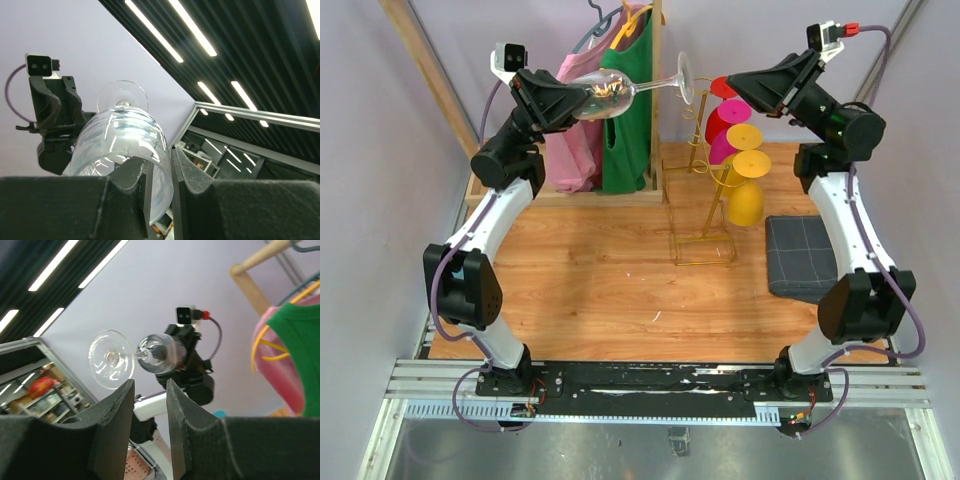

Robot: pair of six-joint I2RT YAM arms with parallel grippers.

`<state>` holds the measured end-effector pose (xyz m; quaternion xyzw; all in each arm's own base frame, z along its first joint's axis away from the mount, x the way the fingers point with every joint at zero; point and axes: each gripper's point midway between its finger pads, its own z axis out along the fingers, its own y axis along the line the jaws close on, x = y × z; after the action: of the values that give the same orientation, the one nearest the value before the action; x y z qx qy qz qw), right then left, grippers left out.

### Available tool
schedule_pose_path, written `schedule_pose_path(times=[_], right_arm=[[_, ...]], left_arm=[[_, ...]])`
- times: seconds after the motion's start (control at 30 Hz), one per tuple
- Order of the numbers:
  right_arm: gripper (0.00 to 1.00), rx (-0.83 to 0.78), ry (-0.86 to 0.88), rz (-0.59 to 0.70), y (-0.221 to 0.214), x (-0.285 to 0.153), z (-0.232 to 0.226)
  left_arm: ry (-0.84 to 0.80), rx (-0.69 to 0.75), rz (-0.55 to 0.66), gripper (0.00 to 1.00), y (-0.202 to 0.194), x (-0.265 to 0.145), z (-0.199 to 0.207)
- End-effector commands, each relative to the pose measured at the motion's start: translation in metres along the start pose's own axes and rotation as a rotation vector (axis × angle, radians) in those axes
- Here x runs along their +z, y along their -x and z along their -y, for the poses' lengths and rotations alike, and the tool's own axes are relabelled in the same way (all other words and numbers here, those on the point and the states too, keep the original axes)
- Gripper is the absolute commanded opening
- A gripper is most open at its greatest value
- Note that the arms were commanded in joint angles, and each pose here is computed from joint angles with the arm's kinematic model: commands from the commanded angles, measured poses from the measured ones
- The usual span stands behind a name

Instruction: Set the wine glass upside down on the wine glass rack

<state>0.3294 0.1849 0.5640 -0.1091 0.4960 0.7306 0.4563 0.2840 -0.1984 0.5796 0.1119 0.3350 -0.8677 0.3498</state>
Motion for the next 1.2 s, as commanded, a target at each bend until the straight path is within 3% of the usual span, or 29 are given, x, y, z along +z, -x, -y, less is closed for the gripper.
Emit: schedule_pose_path(times=[0.0,0.23,0.67,1.03,1.17], right_arm=[[0.34,0.038,0.285,-0.017,-0.009,0.013,-0.061],[0.35,0.160,0.410,-0.029,-0.022,0.035,-0.066],[0.35,0.228,0.506,-0.059,-0.036,0.056,-0.086],[0.30,0.269,0.518,-0.083,-0.048,0.064,-0.090],[0.23,0.275,0.527,-0.093,-0.051,0.066,-0.092]], left_arm=[[-0.261,0.078,-0.065,0.00,-0.024,-0.002,0.061],[-0.269,0.056,-0.063,0.00,-0.027,0.000,0.062],[-0.281,0.061,-0.063,0.00,-0.028,0.001,0.065],[-0.278,0.055,-0.064,0.00,-0.027,0.002,0.060],[-0.275,0.055,-0.066,0.00,-0.028,0.001,0.059]])
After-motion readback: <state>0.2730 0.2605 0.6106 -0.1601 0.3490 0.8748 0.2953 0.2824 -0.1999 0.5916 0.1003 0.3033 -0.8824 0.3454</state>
